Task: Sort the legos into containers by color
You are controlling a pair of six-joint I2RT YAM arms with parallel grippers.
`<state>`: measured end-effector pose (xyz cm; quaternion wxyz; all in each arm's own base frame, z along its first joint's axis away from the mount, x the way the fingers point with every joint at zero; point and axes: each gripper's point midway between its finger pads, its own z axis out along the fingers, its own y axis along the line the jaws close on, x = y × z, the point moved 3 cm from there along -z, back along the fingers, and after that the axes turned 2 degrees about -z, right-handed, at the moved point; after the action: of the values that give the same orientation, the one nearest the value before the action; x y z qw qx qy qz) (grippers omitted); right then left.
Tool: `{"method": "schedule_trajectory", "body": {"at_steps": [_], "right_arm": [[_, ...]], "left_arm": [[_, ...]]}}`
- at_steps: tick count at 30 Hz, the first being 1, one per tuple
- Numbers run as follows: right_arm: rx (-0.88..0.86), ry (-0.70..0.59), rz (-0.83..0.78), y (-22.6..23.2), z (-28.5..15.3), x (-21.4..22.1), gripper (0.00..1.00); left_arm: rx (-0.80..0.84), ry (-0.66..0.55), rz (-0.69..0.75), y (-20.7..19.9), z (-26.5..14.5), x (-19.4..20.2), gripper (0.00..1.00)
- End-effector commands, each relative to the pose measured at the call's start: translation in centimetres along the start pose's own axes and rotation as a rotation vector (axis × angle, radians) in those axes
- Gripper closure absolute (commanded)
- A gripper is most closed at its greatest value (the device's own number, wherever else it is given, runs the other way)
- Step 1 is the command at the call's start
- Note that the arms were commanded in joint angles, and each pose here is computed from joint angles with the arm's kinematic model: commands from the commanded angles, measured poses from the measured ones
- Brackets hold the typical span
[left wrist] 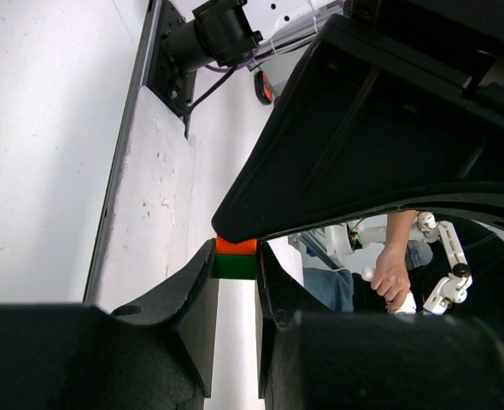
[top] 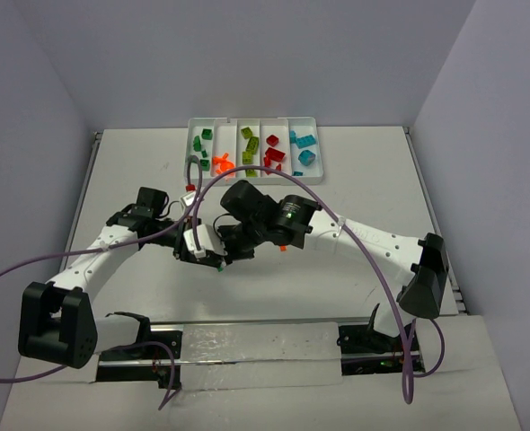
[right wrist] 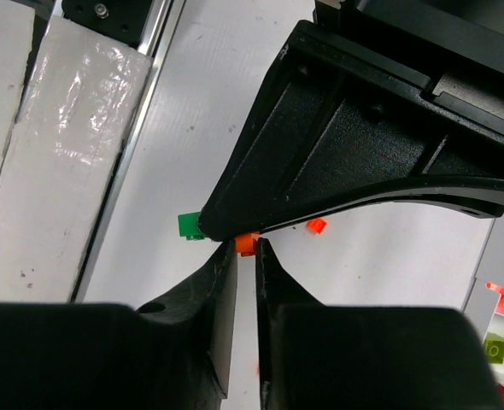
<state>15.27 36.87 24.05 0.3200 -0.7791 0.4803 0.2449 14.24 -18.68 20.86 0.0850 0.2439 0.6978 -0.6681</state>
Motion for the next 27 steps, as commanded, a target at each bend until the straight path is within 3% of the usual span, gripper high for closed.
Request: {"method": "schedule_trajectory", "body": {"at_steps": [1,4,6,16,20,25,27], "right_arm": [[0.066,-0.065,-0.028,-1.3,-0.4,-2.4,0.92],[0.099,-0.064,-0.012,-1.8,-0.5,-2.6,1.00],[0.121,-0.052,-0.009,-2.1,-0.6,-2.4,1.00],[0.162,-0.013,0.000,-2.2,-0.6,-1.1,1.00],[0.167,-0.010,-0.004,-2.2,-0.7,-1.1,1.00],[0.176,0.003,-0.010,-2.2,-1.1,-0.6,1.00],[0.180,0.010,-0.006,-2.2,-1.3,-0.3,1.00]], "left_arm": [[0.229,0.006,0.073,-4.2,-0.3,-0.7,0.91],[0.229,0.012,0.049,-4.1,-0.3,-0.6,0.73],[0.227,0.012,0.039,-4.0,-0.4,-0.6,0.67],[0.217,-0.004,0.037,-3.6,-0.6,-0.8,0.52],[0.214,-0.010,0.033,-3.4,-0.7,-0.9,0.62],[0.204,-0.025,0.026,-3.0,-1.1,-0.9,0.95],[0.200,-0.031,0.018,-2.8,-1.2,-0.9,1.00]]}}
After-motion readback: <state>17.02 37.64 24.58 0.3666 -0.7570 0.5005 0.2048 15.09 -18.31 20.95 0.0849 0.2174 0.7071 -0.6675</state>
